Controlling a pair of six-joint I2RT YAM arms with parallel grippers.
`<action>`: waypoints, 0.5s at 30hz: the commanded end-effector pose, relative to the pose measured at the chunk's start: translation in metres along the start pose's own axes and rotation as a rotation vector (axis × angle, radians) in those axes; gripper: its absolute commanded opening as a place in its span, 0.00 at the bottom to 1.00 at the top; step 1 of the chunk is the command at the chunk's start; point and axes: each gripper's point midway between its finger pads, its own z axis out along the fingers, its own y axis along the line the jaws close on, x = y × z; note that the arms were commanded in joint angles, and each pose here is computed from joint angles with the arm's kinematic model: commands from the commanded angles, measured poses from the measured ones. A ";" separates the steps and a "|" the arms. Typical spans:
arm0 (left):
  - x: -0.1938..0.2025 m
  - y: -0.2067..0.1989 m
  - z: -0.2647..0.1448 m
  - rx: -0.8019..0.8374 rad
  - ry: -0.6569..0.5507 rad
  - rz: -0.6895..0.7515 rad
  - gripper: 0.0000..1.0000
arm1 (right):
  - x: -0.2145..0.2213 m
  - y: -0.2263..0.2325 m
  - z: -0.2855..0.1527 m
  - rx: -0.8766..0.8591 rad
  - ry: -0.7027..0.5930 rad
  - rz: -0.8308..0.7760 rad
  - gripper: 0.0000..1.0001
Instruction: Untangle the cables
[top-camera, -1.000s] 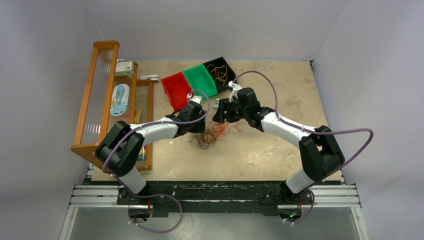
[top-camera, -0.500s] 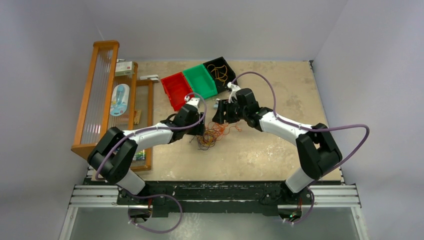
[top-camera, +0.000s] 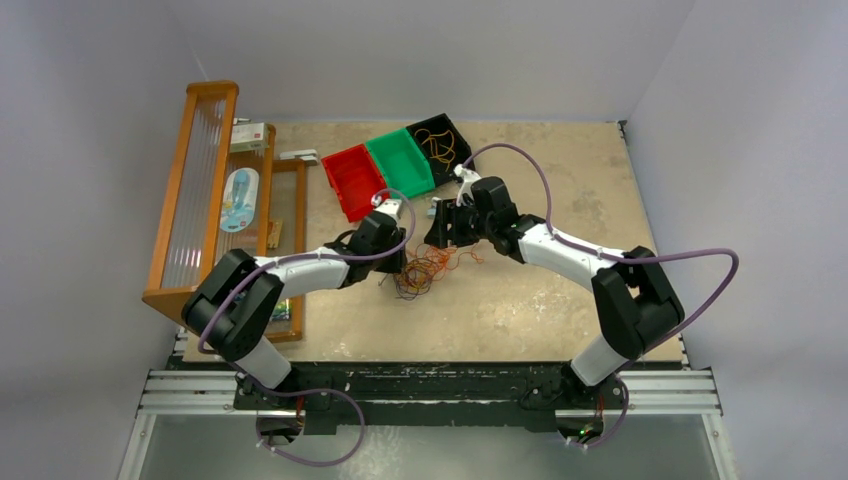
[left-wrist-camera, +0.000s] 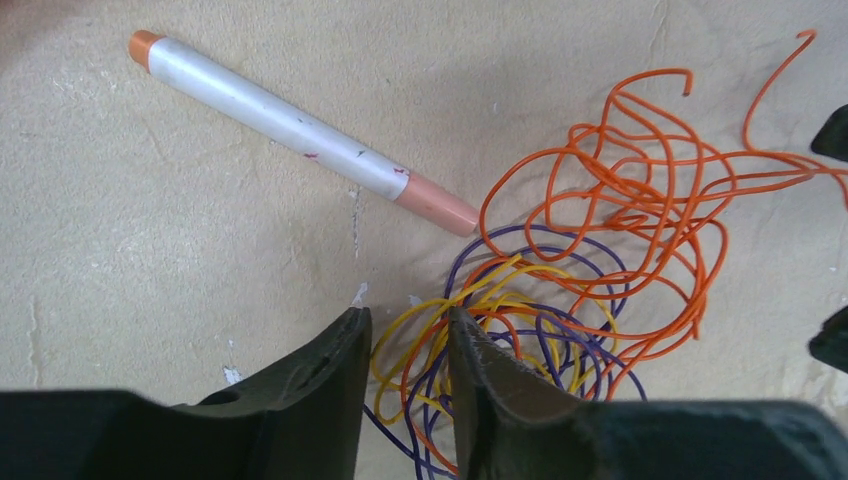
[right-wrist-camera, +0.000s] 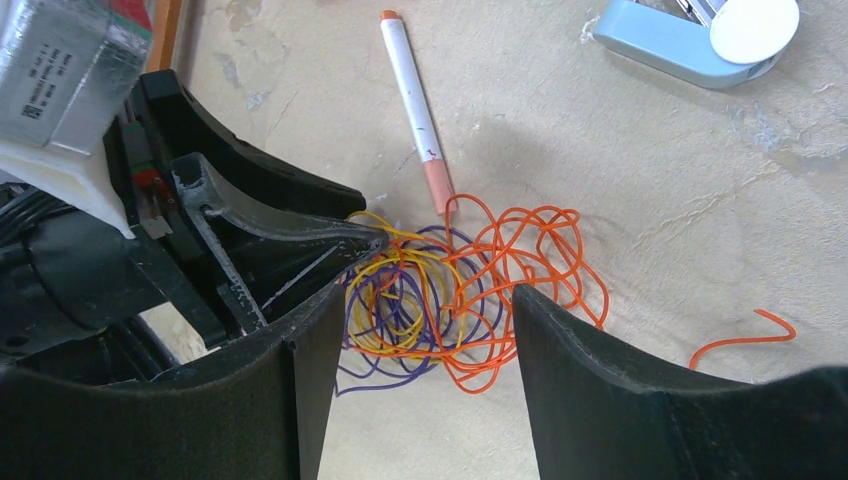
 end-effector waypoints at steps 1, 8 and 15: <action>-0.008 -0.006 0.003 0.028 -0.036 -0.013 0.29 | -0.020 0.011 -0.002 -0.019 -0.057 -0.025 0.64; -0.027 -0.010 -0.013 0.031 -0.085 -0.010 0.01 | -0.022 0.009 -0.005 -0.006 -0.091 -0.012 0.64; -0.056 -0.041 -0.047 0.090 -0.162 0.047 0.00 | -0.014 -0.002 -0.008 0.027 -0.139 0.039 0.64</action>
